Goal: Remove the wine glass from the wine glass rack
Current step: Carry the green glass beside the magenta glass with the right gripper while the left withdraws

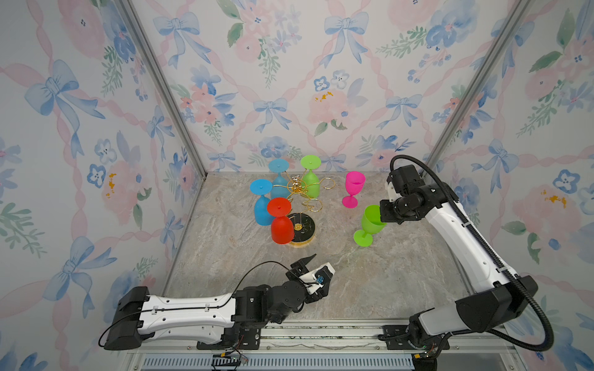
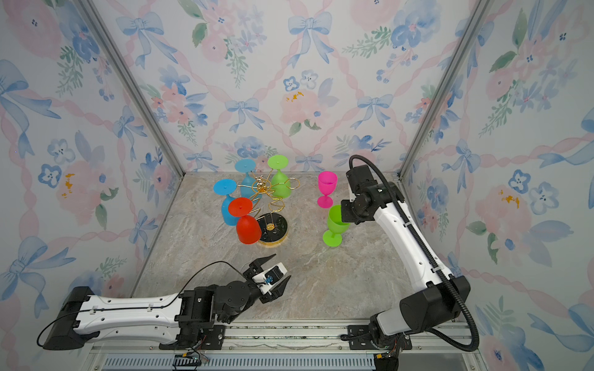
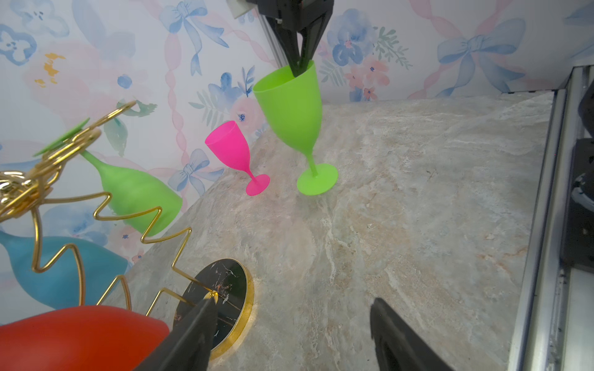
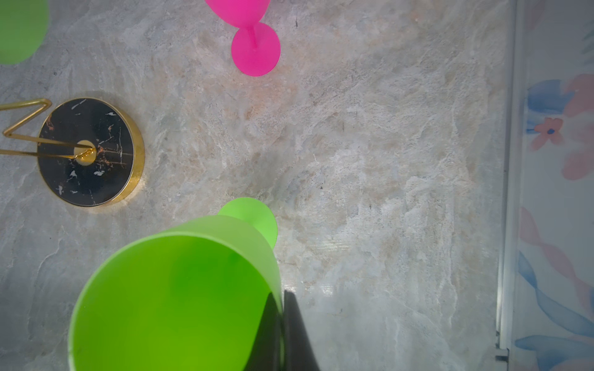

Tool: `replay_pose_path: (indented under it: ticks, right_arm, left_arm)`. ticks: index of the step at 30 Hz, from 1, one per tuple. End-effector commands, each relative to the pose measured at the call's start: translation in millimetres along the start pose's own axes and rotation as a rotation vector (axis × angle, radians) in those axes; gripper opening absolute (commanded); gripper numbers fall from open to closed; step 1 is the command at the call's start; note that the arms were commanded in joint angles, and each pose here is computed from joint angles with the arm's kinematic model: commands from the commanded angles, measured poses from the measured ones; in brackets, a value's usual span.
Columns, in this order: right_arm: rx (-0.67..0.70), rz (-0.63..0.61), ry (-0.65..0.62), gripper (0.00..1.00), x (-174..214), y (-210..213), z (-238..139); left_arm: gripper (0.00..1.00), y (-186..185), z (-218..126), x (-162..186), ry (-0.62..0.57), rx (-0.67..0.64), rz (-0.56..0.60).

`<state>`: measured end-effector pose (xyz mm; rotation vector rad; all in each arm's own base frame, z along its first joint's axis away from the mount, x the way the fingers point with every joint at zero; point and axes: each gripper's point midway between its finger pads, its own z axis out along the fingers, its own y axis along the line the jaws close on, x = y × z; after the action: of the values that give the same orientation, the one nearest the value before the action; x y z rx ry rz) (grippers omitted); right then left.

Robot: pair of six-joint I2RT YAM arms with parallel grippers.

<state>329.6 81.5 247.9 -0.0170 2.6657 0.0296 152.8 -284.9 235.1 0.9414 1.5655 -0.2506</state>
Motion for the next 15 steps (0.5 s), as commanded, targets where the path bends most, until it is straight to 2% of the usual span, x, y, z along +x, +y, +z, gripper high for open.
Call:
replay_pose_path:
  ticks: [1, 7, 15]
  right_arm:
    - [0.047, 0.022, -0.032, 0.00, -11, -16, 5]
    - [0.095, 0.099, -0.064, 0.00, -30, -44, 20]
    - [0.142, 0.190, -0.077, 0.00, -61, -78, 52]
  left_arm:
    - [0.77, 7, -5, 19, 0.041, 0.004, -0.150]
    - [0.79, 33, -12, 24, 0.032, -0.048, -0.263]
    - [0.79, 64, -15, 32, 0.066, -0.138, -0.341]
